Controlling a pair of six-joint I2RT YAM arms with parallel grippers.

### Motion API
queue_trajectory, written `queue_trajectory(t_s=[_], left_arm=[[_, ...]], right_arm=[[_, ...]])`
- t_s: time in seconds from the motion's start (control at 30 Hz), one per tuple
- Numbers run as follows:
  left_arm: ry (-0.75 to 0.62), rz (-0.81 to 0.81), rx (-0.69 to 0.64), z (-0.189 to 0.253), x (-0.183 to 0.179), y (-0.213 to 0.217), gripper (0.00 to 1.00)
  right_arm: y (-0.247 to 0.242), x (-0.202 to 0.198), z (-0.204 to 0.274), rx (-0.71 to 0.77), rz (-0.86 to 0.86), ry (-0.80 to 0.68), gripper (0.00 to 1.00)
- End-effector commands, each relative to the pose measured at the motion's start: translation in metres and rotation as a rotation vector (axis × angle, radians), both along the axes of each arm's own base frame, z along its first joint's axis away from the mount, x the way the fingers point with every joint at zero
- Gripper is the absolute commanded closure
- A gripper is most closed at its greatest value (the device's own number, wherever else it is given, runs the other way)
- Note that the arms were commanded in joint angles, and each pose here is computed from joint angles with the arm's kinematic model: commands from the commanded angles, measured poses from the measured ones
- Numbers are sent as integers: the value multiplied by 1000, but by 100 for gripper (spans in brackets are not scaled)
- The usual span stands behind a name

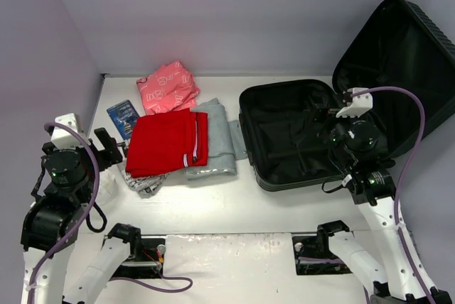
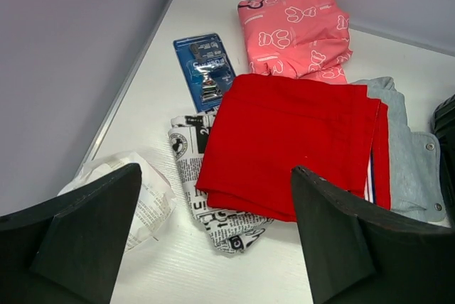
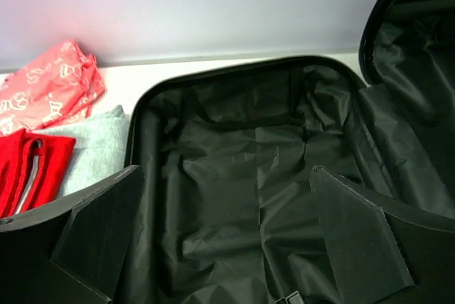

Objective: Pack the luggage

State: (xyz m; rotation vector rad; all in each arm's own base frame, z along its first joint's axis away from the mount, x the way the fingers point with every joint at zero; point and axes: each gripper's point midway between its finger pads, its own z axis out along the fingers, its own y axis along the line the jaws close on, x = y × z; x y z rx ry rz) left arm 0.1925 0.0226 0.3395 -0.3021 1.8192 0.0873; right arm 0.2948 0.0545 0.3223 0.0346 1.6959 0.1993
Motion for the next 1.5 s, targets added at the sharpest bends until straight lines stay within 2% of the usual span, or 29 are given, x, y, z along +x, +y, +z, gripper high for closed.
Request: queue_trajectory(t_s=[0.0, 0.1, 0.17, 0.27, 0.33, 0.37, 0.4, 0.47, 0.5, 0.63, 0.77, 0.8, 0.87, 1.13, 1.47], left_arm=[[-21, 9, -24, 7, 10, -3, 20], [17, 13, -25, 1, 13, -4, 20], [62, 18, -32, -8, 15, -5, 20], [116, -14, -48, -18, 22, -15, 20], [175, 1, -65, -32, 29, -17, 20], [200, 13, -72, -37, 31, -18, 20], [217, 20, -81, -41, 34, -19, 20], [281, 25, -105, -57, 43, -25, 20], [301, 25, -115, -62, 46, -28, 20], [382, 22, -166, -82, 61, -40, 20], [409, -3, -190, -91, 69, -48, 20], [418, 0, -188, -94, 70, -47, 20], [432, 5, -186, -98, 70, -46, 20], [471, 37, -167, -111, 73, -36, 20], [507, 60, -252, -139, 97, -24, 20]], right_arm=[[8, 12, 20, 22, 19, -55, 0], [14, 19, 17, 50, 28, -28, 0], [36, 23, 9, 36, 149, 3, 0], [59, 37, -1, 57, 224, 66, 0], [91, 46, -7, 109, 321, 128, 0], [102, 46, -26, 126, 338, 203, 0], [116, 47, -17, 166, 367, 210, 0], [164, 46, -37, 154, 462, 286, 0], [178, 48, -29, 147, 469, 274, 0], [243, 51, -71, 235, 514, 449, 0], [290, 46, -98, 261, 543, 550, 0], [298, 48, -115, 260, 534, 592, 0], [313, 54, -114, 311, 544, 594, 0], [353, 62, -154, 348, 599, 670, 0], [377, 61, -184, 336, 641, 711, 0]])
